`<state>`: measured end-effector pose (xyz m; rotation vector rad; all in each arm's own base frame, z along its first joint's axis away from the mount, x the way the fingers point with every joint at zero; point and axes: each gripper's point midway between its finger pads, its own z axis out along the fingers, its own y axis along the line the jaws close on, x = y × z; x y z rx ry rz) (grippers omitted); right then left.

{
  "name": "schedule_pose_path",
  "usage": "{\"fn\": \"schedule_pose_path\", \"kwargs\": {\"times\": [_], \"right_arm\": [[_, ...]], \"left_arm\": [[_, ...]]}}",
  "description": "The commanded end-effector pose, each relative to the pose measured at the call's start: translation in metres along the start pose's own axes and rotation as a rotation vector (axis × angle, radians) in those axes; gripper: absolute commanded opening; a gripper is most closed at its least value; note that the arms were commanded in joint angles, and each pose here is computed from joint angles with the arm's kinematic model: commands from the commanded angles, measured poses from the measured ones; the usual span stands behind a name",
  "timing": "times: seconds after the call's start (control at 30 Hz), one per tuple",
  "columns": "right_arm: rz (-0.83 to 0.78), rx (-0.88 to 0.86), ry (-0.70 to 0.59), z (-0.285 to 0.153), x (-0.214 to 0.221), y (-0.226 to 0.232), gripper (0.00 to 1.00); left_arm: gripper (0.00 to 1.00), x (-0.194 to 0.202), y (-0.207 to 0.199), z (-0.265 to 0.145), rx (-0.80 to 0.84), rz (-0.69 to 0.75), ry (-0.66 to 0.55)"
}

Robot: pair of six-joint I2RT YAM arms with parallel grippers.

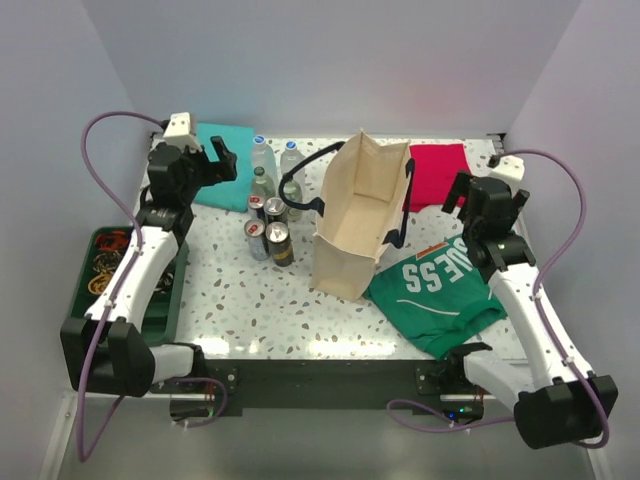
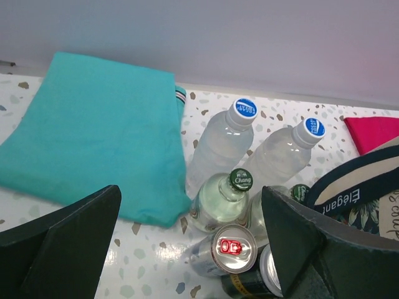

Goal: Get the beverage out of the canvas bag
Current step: Reset both arms

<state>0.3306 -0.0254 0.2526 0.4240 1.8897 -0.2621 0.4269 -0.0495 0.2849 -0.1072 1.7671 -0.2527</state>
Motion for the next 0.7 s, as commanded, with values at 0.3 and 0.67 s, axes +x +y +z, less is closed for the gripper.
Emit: {"fn": "schedule_pose_path", "kwargs": {"times": [0.3, 0.67], "right_arm": [[0.208, 0.142, 0.099, 0.049, 0.061, -0.032, 0.98], [0.174, 0.191, -0.077, 0.048, 0.071, -0.036, 0.98]], "left_arm": [[1.0, 0.012, 0.015, 0.009, -0.039, -0.014, -0.092], [1.0, 0.052, 0.04, 0.014, -0.112, 0.102, -0.058]]}}
